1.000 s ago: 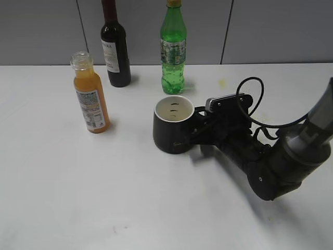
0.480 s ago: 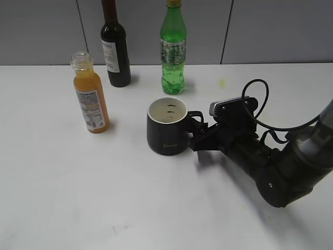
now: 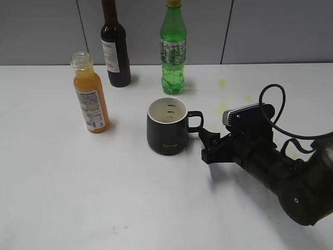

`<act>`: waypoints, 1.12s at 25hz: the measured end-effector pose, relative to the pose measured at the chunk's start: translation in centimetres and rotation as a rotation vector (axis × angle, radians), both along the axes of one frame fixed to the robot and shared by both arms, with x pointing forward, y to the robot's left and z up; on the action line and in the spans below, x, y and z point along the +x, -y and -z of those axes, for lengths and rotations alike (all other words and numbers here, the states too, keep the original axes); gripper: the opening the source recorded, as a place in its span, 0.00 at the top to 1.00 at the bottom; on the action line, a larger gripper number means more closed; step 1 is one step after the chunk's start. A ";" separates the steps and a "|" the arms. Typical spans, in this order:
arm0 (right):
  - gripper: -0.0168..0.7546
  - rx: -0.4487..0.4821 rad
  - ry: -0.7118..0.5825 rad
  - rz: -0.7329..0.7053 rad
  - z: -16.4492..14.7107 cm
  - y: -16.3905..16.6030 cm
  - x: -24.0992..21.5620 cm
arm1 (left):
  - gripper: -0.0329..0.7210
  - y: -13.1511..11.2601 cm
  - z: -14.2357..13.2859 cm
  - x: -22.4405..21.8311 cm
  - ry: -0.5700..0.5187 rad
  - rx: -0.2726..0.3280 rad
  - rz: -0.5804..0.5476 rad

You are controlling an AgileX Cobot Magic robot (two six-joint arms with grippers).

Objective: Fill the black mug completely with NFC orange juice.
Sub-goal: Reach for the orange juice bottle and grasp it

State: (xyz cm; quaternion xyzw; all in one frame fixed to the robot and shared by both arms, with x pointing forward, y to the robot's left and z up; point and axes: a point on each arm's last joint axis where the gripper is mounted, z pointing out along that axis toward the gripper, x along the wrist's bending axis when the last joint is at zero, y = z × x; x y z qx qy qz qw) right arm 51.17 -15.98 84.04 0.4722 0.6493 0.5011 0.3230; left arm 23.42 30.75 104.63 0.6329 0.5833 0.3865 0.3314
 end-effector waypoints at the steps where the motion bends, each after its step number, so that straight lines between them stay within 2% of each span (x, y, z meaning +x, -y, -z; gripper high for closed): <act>1: 0.24 -0.005 -0.005 -0.001 -0.2 0.2 -0.4 | 0.64 0.0 0.0 0.0 0.000 0.000 0.000; 8: 0.20 -0.019 -0.018 -0.002 -1.9 1.8 -3.2 | 0.64 0.0 0.0 0.0 0.000 0.000 0.000; 16: 0.19 0.019 0.090 0.001 -6.6 2.4 -4.1 | 0.64 0.0 0.0 0.0 0.000 0.000 0.000; 20: 0.19 -0.037 0.007 -0.015 -7.8 2.6 -4.8 | 0.64 0.0 0.0 0.0 0.000 0.000 0.000; 28: 0.19 -0.180 -0.351 -0.088 -8.5 2.8 -6.6 | 0.64 0.0 0.0 0.0 0.000 0.000 0.000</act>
